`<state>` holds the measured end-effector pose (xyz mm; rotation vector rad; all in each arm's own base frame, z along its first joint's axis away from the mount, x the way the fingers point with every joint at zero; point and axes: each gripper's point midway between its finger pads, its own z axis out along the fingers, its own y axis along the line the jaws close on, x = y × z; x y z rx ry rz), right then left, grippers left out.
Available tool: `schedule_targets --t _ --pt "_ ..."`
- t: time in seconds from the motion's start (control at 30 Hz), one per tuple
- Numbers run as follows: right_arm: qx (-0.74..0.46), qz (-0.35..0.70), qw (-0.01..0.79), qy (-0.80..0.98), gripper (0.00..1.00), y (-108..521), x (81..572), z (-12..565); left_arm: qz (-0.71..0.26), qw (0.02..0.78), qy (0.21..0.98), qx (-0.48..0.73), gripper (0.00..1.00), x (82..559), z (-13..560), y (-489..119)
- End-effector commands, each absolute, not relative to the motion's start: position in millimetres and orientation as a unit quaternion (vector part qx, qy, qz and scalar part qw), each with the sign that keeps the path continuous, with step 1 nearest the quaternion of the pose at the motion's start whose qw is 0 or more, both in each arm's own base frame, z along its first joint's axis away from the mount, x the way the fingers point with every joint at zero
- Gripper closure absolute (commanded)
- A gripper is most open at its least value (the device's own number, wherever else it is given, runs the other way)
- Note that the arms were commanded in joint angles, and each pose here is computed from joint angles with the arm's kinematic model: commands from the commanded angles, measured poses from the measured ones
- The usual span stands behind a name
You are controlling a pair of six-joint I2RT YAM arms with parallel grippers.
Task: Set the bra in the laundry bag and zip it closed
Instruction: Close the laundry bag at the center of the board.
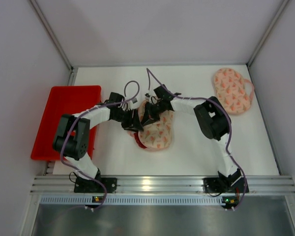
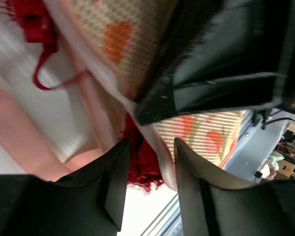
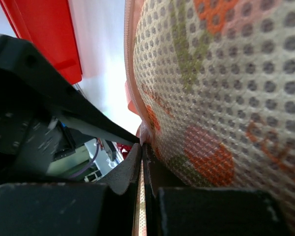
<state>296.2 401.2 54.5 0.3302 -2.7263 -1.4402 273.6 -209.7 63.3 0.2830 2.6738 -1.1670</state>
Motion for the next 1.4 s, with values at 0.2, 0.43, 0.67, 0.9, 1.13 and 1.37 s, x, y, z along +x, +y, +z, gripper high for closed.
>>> schedule_targets --t 0.2,0.43,0.67,0.9,1.13,1.37 --pt "0.157 -0.489 -0.078 -0.854 0.49 390 320 130 -0.356 0.117 0.925 0.064 0.92 303 36 -206" --pt "0.125 -0.449 -0.159 -0.87 0.28 298 342 163 -0.35 0.103 0.93 0.051 1.0 309 22 -202" --pt "0.079 -0.413 -0.154 -0.894 0.3 234 320 109 -0.355 0.103 0.928 0.058 1.0 314 20 -204" --pt "0.034 -0.469 -0.066 -0.88 0.29 249 287 69 -0.358 0.117 0.924 0.07 1.0 316 30 -205" --pt "0.035 -0.522 -0.034 -0.852 0.37 273 281 71 -0.35 0.133 0.923 0.09 0.99 314 36 -207" --pt "0.033 -0.562 -0.037 -0.826 0.4 275 275 95 -0.34 0.134 0.927 0.087 0.99 313 33 -204"
